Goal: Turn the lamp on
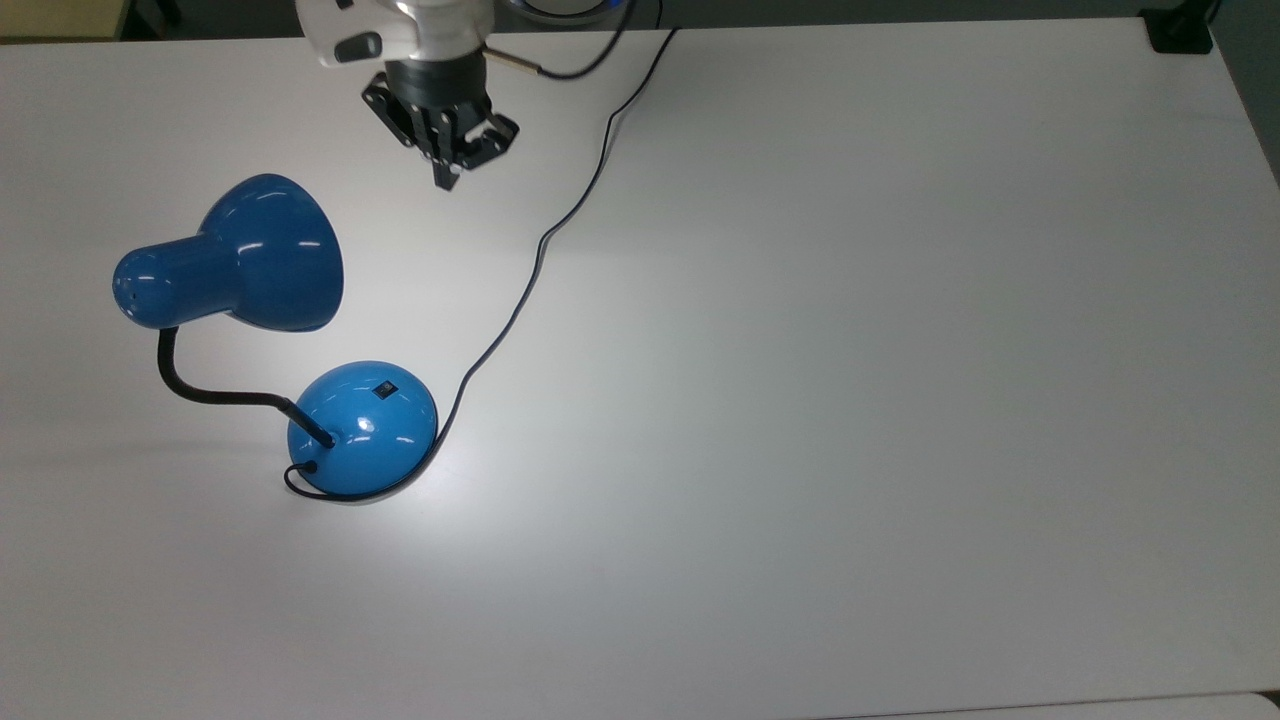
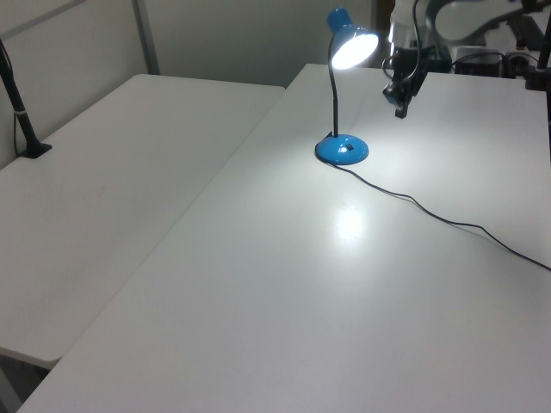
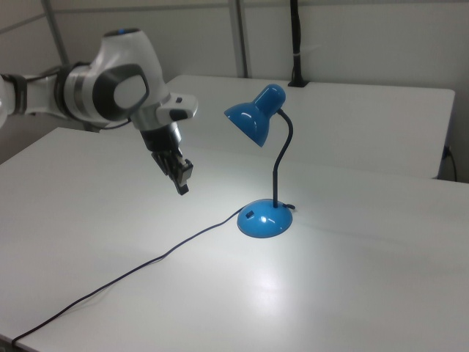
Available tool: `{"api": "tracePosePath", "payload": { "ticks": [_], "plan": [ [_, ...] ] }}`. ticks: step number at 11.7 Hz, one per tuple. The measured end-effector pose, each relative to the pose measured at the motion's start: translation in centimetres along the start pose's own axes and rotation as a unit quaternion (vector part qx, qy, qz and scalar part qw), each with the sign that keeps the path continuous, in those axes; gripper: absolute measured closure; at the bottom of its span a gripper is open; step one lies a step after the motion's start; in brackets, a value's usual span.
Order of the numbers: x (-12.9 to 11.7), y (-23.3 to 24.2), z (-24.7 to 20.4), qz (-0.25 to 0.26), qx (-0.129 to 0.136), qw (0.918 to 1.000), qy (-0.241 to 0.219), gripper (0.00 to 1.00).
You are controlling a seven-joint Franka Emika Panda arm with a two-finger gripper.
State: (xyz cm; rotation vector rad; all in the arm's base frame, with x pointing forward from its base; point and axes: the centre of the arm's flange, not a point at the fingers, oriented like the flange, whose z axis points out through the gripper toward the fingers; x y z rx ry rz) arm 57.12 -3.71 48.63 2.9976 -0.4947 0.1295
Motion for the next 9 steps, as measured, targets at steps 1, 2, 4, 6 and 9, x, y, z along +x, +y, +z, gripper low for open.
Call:
{"api": "tracePosePath", "payload": {
  "ticks": [1, 2, 4, 6, 9],
  "plan": [
    [0.3, 1.1, -1.5, -0.035, 0.001, 0.9993, -0.012, 0.87],
    [0.6, 2.2, -2.7, -0.068, 0.005, 0.9973, -0.028, 0.74],
    [0.7, 3.4, -6.0, -0.108, 0.011, 0.9928, -0.050, 0.43],
    [0.3, 3.4, -9.6, -0.119, 0.033, 0.9897, -0.072, 0.15],
    [0.1, 2.9, -10.1, -0.142, 0.054, 0.9851, -0.080, 0.00]
  ]
}}
